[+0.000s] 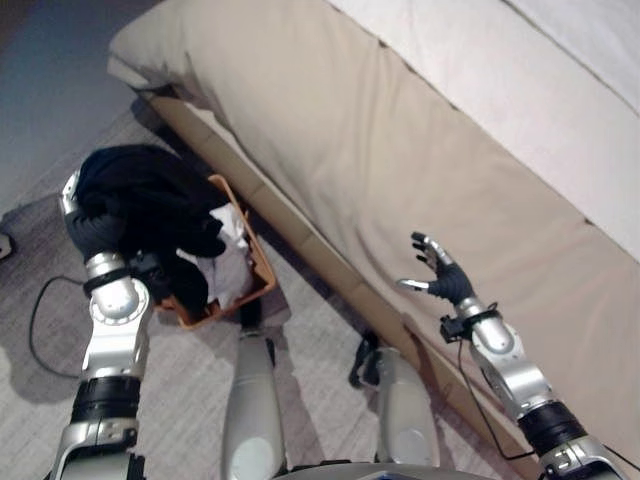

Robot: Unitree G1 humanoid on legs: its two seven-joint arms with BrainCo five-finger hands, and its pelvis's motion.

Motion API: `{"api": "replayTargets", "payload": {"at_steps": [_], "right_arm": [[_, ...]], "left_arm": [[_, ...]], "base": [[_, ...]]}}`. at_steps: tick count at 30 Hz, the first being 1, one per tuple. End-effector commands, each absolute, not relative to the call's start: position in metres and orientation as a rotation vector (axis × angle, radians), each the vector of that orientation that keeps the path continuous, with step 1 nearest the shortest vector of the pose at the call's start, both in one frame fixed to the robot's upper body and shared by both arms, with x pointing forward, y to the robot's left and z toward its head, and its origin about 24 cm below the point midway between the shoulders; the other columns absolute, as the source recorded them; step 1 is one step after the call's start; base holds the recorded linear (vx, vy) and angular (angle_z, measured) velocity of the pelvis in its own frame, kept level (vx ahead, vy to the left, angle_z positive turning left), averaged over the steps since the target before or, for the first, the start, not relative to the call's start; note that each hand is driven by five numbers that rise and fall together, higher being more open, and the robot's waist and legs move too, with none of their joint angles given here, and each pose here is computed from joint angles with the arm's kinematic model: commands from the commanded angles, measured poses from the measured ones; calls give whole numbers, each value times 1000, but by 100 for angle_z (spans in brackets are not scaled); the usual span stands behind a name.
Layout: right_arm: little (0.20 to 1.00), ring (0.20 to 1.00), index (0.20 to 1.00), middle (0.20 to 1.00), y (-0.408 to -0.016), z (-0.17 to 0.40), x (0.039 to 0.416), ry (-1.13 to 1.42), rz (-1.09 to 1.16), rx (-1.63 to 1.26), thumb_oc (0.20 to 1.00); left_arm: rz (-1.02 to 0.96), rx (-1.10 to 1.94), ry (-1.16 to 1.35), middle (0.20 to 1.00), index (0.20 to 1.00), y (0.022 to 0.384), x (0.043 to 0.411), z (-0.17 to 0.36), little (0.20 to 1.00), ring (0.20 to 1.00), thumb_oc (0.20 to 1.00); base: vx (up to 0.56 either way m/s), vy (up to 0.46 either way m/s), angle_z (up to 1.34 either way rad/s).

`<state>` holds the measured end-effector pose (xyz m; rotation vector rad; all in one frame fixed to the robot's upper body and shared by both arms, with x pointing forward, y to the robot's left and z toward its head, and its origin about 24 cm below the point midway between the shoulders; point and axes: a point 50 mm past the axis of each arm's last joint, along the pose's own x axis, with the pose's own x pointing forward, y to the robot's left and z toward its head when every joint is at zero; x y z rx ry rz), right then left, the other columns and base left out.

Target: Pick up clothes into the bucket

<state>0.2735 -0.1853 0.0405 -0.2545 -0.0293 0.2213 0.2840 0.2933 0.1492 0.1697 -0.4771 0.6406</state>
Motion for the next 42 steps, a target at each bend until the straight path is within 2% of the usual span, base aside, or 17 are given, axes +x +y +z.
{"api": "replayTargets", "payload": {"at_steps": [1, 11, 20, 27, 36, 42], "right_arm": [[1000, 1000, 1000, 1000, -183, 56, 279, -117, 215, -248, 1000], [1000, 1000, 1000, 1000, -188, 37, 273, -29, 215, -270, 1000], [1000, 1000, 1000, 1000, -187, 33, 273, -10, 226, -259, 1000], [1000, 1000, 1000, 1000, -185, 38, 272, -36, 227, -244, 1000], [1000, 1000, 1000, 1000, -191, 53, 269, -120, 200, -187, 1000], [1000, 1000, 1000, 1000, -189, 72, 274, -197, 209, -178, 1000]], "left_arm": [[624, 81, -702, 200, 200, 281, 288, 191, 200, 200, 200], [508, 38, -849, 200, 200, 251, 285, 221, 200, 200, 200], [492, 46, -841, 200, 200, 253, 285, 220, 200, 200, 200], [561, 88, -743, 200, 200, 267, 282, 197, 200, 200, 200], [758, 184, -530, 200, 200, 310, 271, 149, 200, 200, 200], [828, 179, -438, 200, 200, 326, 283, 140, 200, 200, 200]], "base": [[23, 8, 3], [40, 9, 0], [9, 7, 3], [-12, -8, 0], [-40, -17, 0], [-47, 3, 1]]}}
